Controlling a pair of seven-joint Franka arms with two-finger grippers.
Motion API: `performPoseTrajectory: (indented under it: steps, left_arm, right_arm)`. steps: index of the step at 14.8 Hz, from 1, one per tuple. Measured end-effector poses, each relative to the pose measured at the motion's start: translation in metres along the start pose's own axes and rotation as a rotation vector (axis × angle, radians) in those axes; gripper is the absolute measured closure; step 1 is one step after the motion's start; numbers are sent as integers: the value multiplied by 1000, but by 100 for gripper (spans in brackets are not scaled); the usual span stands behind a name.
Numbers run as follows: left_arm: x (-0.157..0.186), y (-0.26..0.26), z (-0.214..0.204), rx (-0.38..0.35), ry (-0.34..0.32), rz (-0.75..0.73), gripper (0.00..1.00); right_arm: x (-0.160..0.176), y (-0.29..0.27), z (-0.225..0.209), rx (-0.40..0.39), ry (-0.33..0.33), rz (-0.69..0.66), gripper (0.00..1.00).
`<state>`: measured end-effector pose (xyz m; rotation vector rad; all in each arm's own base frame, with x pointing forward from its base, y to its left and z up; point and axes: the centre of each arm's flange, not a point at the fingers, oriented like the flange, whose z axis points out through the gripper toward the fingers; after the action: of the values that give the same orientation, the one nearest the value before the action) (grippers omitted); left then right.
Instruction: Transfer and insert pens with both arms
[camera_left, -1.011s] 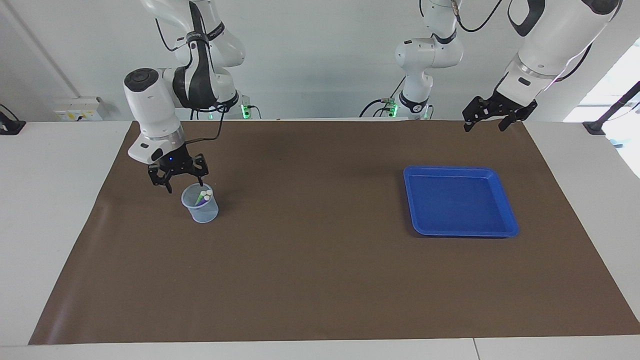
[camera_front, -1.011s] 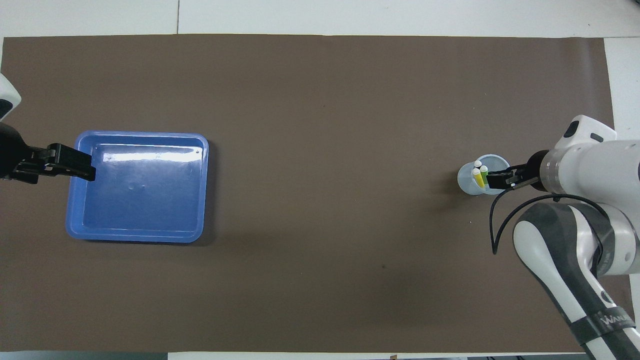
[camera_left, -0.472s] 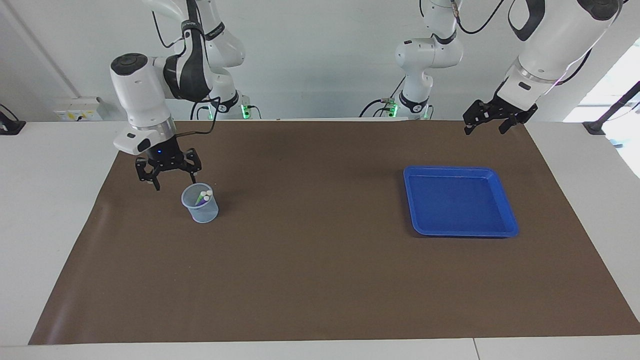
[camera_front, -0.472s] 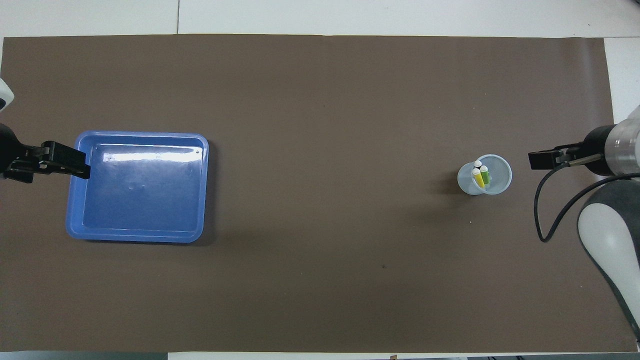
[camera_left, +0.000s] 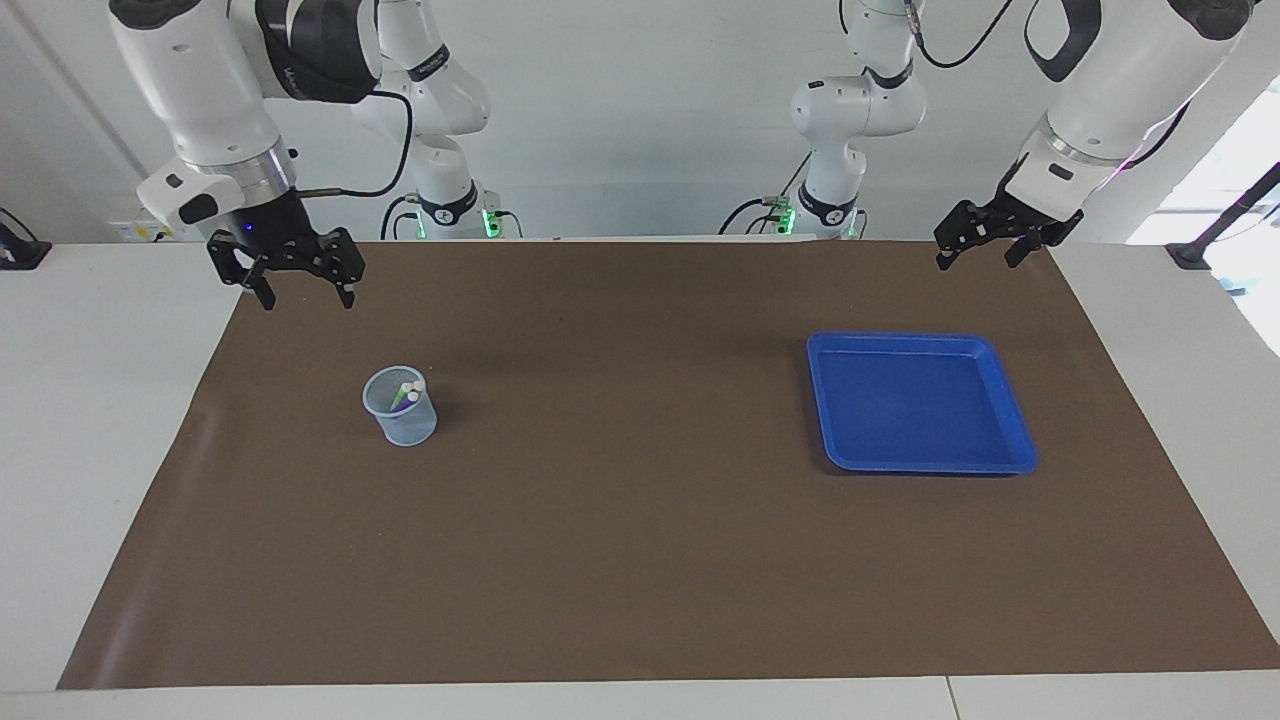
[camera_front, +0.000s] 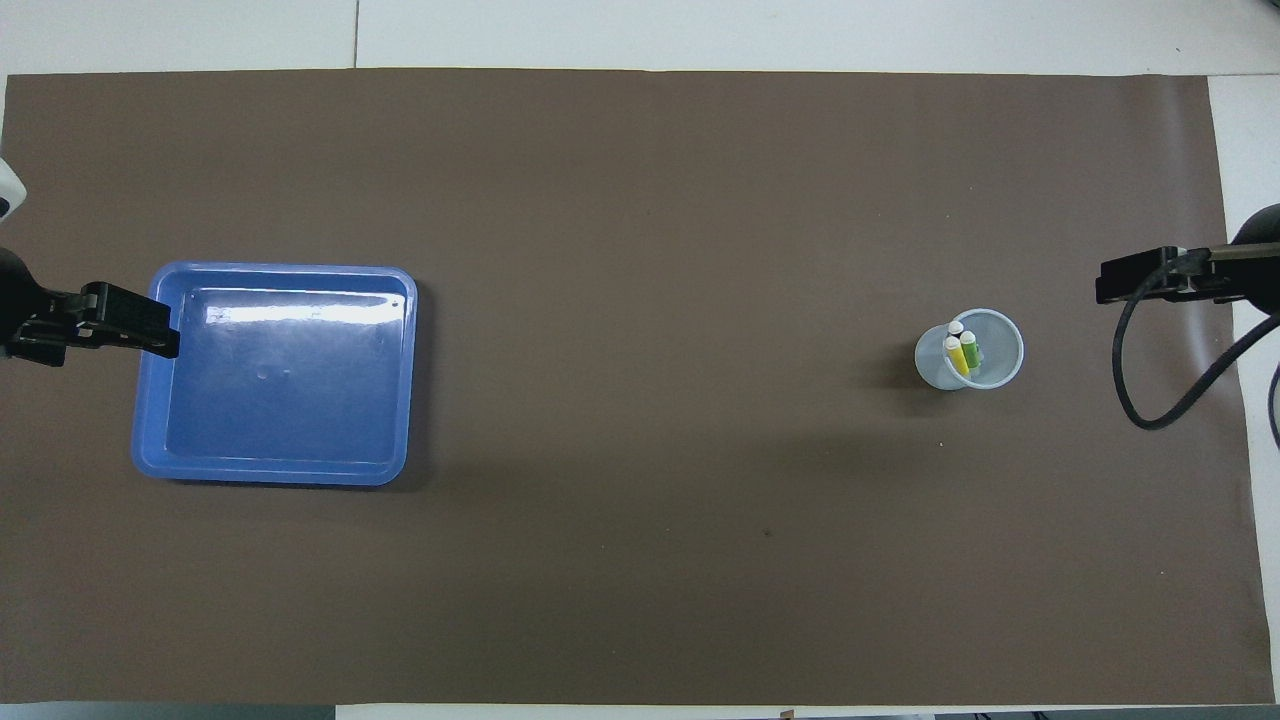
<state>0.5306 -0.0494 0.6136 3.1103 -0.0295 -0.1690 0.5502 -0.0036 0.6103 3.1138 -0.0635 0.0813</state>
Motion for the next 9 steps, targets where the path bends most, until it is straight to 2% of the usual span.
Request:
performPoseTrajectory:
  steps: [4,9]
  left_arm:
    - [0,0,0,0,0,0,0]
    - [0,0,0,0,0,0,0]
  right_arm:
    - [4,-9,-2,-1,-44,45,0]
    - [6,-17,5,-2,-57,34,0]
